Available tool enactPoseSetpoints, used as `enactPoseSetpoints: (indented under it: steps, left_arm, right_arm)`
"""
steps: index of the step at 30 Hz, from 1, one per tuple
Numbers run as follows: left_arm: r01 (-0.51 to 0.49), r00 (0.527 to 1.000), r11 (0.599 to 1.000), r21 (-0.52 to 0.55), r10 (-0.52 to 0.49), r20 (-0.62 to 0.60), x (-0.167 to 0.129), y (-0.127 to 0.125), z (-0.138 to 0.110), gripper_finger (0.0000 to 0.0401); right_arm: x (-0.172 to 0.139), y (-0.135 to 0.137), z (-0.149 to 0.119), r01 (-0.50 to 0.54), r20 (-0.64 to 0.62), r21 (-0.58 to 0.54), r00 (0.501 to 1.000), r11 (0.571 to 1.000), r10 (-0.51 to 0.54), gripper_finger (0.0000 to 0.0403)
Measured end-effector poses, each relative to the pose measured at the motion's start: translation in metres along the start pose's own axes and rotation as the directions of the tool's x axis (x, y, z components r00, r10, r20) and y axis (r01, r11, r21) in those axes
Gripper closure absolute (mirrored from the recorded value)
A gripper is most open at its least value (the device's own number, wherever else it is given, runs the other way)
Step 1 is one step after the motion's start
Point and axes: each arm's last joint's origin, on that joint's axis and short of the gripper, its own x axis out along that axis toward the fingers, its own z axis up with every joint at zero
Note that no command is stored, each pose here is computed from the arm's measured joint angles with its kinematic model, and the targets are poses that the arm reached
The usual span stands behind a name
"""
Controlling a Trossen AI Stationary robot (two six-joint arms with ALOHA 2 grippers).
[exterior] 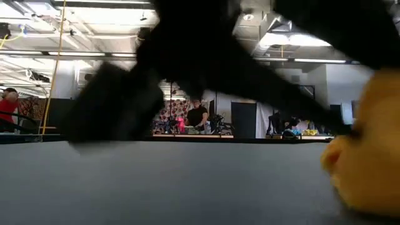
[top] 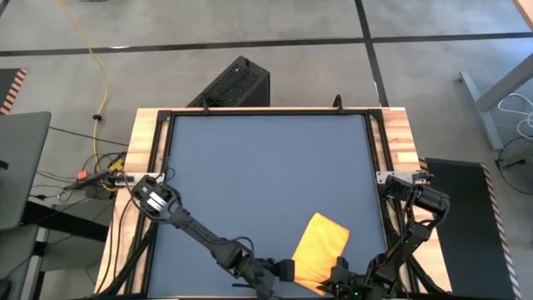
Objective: Roll towel
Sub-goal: Roll the yellow microfiber towel
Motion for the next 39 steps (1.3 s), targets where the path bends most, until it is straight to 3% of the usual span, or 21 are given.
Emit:
enactPoseSetpoints:
  steps: [3, 8, 16, 19, 23, 25, 27, 28, 30, 32, 35, 37, 39]
  left_arm:
    - [-0.013, 0.999, 0.993, 0.121, 0.017, -0.034, 0.009, -0.007, 0.001, 0.0262]
    - [-0.031, 0.996, 0.991, 0.128, 0.041, -0.075, 0.01, -0.006, -0.002, 0.0262]
    - [0.051, 0.992, 0.977, 0.205, -0.073, 0.101, 0.016, -0.011, -0.01, 0.027]
    - [0.113, 0.975, 0.98, 0.163, -0.141, 0.174, 0.018, -0.014, -0.016, 0.0299]
    - [0.161, 0.958, 0.985, 0.058, -0.17, 0.23, 0.021, -0.014, -0.023, 0.0371]
    - [0.188, 0.953, 0.981, -0.052, -0.169, 0.252, 0.022, -0.012, -0.027, 0.0392]
    - [0.233, 0.946, 0.951, -0.204, -0.173, 0.275, 0.025, -0.01, -0.034, 0.0396]
    - [0.271, 0.938, 0.92, -0.284, -0.186, 0.293, 0.026, -0.008, -0.038, 0.0398]
    - [0.381, 0.9, 0.817, -0.432, -0.222, 0.375, 0.028, -0.003, -0.047, 0.0399]
    - [0.505, 0.837, 0.685, -0.525, -0.239, 0.493, 0.03, 0.001, -0.057, 0.04]
    - [0.649, 0.748, 0.451, -0.613, -0.231, 0.622, 0.033, 0.005, -0.075, 0.04]
    - [0.675, 0.736, 0.316, -0.667, -0.229, 0.637, 0.035, 0.006, -0.085, 0.04]
    - [0.679, 0.734, 0.206, -0.705, -0.226, 0.641, 0.037, 0.007, -0.093, 0.0401]
  right_arm:
    - [0.003, 0.002, 0.004, -0.015, 0.006, 0.039, 1.0, 0.999, 0.015, 0.0377]
    - [0.005, 0.002, 0.005, -0.018, -0.023, 0.105, 1.0, 0.994, 0.021, 0.0377]
    - [0.005, 0.005, 0.007, -0.044, -0.001, 0.174, 0.999, 0.984, 0.045, 0.0376]
    - [0.005, 0.006, 0.007, -0.055, 0.008, 0.186, 0.999, 0.981, 0.054, 0.0376]
    - [0.005, 0.009, 0.009, -0.076, 0.045, 0.21, 0.997, 0.975, 0.069, 0.0376]
    - [0.004, 0.009, 0.008, -0.079, 0.046, 0.21, 0.996, 0.974, 0.071, 0.0376]
    - [0.004, 0.009, 0.008, -0.076, 0.042, 0.204, 0.997, 0.976, 0.069, 0.0376]
    - [0.004, 0.008, 0.008, -0.072, 0.039, 0.195, 0.997, 0.978, 0.066, 0.0376]
    - [0.004, 0.007, 0.007, -0.056, 0.034, 0.181, 0.998, 0.982, 0.051, 0.0377]
    - [0.005, 0.005, 0.007, -0.04, 0.015, 0.176, 0.999, 0.984, 0.038, 0.0377]
    - [0.008, 0.0, 0.008, -0.007, -0.026, 0.189, 1.0, 0.982, 0.013, 0.0377]
    - [0.01, -0.001, 0.009, 0.0, -0.051, 0.192, 0.999, 0.981, 0.01, 0.0377]
    - [0.011, -0.001, 0.01, 0.0, -0.074, 0.196, 0.997, 0.981, 0.015, 0.0376]
